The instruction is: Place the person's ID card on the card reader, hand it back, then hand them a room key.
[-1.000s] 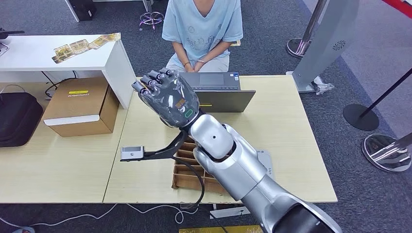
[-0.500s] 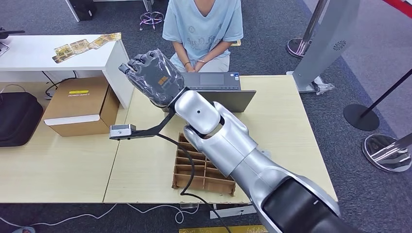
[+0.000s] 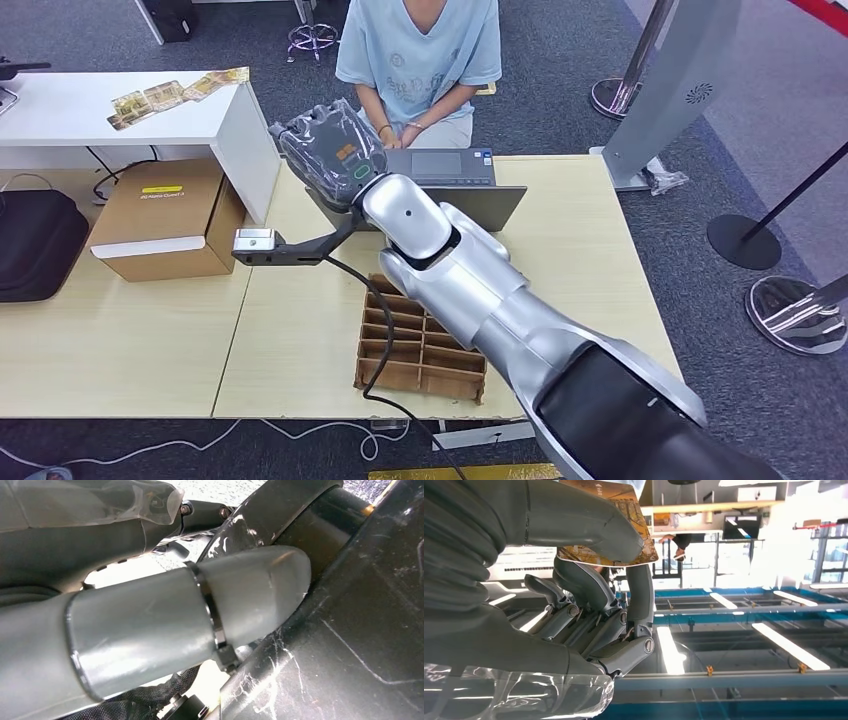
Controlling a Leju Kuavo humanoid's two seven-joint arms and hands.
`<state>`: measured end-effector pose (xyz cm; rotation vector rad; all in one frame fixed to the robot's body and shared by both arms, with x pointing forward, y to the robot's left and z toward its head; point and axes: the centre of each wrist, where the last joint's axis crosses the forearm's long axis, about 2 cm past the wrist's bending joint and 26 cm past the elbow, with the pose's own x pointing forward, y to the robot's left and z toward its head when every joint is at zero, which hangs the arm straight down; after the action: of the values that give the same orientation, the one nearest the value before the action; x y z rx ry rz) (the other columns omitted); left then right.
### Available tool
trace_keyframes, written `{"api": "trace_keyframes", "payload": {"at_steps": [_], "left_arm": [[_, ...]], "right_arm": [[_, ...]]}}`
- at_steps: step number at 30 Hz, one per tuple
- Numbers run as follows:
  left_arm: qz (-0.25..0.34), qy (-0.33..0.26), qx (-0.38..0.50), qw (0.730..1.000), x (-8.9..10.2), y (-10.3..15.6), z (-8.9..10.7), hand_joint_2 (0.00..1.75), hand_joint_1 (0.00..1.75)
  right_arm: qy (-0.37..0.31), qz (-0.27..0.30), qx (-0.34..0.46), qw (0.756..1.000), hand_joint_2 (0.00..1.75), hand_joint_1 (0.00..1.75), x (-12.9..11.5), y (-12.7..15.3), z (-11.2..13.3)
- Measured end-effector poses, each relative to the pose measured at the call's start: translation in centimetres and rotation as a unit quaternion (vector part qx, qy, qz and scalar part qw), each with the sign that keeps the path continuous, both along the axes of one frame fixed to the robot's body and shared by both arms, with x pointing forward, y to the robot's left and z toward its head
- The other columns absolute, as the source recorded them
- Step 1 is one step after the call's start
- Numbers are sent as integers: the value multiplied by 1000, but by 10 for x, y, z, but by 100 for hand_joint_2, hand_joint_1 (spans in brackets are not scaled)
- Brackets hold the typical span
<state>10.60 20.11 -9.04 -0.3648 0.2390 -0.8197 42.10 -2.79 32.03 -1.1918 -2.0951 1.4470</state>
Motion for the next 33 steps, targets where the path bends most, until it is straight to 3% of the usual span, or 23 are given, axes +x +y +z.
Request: {"api": "trace_keyframes", "payload": {"at_steps": [13, 33], "left_arm": [[2, 2, 0, 1000, 0, 0, 0, 0, 0], [7, 7, 2, 1000, 1, -1, 0, 0, 0]], "right_arm": [[9, -33, -43, 998, 175, 175, 8, -4, -3], [46, -134, -52, 989, 175, 175, 23, -15, 9]]}}
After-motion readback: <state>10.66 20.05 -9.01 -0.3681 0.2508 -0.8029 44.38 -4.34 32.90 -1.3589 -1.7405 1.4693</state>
